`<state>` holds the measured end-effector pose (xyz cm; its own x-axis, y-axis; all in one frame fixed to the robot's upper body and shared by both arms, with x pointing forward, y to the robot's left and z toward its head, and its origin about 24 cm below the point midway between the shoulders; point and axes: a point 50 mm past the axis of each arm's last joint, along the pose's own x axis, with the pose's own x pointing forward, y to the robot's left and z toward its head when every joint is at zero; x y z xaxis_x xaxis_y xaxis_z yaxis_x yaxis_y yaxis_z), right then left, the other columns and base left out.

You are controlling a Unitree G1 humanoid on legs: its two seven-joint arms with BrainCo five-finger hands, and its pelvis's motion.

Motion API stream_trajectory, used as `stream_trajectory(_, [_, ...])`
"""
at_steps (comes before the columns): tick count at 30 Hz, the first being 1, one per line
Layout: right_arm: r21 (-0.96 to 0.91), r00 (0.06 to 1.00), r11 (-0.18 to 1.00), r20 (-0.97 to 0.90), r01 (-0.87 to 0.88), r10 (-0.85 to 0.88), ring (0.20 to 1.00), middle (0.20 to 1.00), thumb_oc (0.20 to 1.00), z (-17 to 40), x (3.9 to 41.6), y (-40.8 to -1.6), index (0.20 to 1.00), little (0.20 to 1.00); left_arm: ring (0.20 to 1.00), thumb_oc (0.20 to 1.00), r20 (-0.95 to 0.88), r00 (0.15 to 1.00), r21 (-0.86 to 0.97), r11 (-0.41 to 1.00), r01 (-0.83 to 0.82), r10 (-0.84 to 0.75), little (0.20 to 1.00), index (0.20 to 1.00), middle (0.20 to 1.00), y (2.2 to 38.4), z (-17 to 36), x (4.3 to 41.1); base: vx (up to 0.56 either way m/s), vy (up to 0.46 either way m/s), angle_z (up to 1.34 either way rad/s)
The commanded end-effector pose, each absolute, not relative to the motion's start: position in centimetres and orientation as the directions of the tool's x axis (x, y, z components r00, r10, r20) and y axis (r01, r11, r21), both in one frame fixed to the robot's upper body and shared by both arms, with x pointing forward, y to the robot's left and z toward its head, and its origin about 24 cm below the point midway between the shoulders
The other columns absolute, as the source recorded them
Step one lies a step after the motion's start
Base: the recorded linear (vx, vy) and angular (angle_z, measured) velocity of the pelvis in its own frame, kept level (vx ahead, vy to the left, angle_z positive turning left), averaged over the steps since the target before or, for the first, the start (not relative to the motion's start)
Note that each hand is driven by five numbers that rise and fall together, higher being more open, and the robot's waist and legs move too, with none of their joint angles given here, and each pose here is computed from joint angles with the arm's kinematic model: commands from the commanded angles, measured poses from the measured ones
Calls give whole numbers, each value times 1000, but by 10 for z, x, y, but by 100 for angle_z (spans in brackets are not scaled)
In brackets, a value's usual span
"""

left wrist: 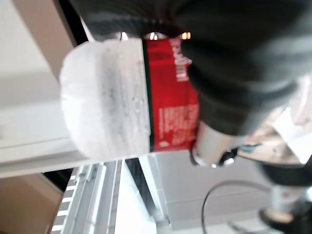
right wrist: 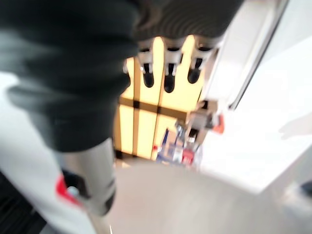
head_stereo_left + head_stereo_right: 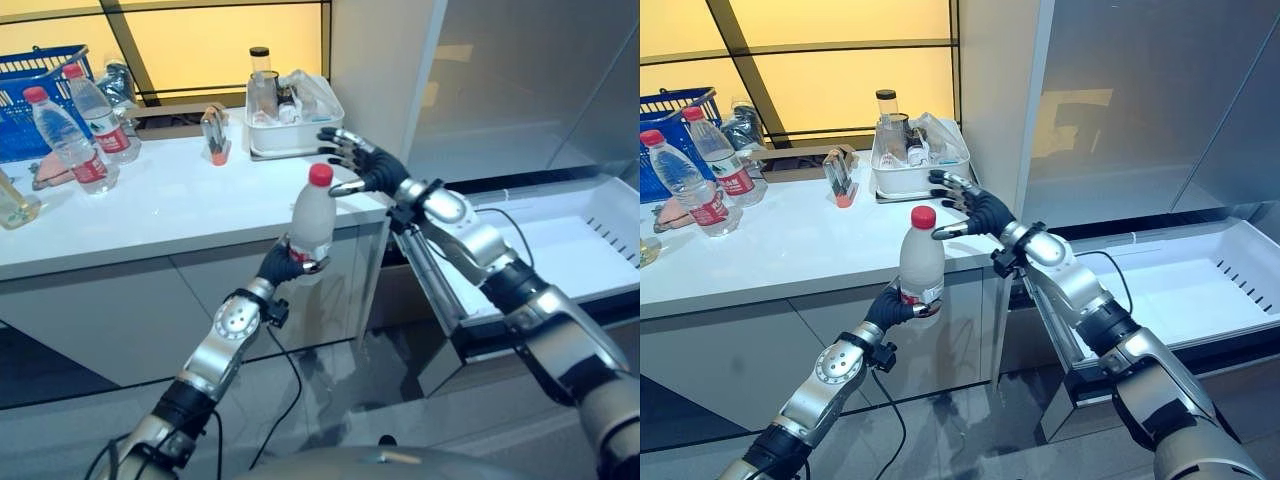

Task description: Take the drinks into the refrigerator

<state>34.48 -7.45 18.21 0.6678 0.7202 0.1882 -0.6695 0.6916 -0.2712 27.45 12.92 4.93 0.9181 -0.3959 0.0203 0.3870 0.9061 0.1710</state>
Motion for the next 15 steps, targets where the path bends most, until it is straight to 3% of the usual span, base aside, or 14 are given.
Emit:
stream_trajectory(1, [-327, 600, 653, 259, -683, 757, 1000, 1000, 1000, 208, 345, -47, 1000, 1000, 200, 200, 264, 843, 186, 883, 432, -468, 200, 200, 200, 98, 107, 302, 0, 0, 0])
stream_trajectory(8, [-401, 574, 633, 271, -662, 773, 1000, 1000, 1000, 218, 342, -17, 1000, 1000, 200, 200, 285, 850, 234, 892, 387, -443, 200, 200, 200, 90, 117, 315, 0, 0, 0])
stream_trajectory(15, [-391, 653, 721, 315, -572, 688, 1000, 1000, 1000, 222, 352, -45, 1000, 1000, 200, 200, 327, 874, 217, 929, 301, -359, 200, 200, 200, 112, 123, 315, 0, 0, 0])
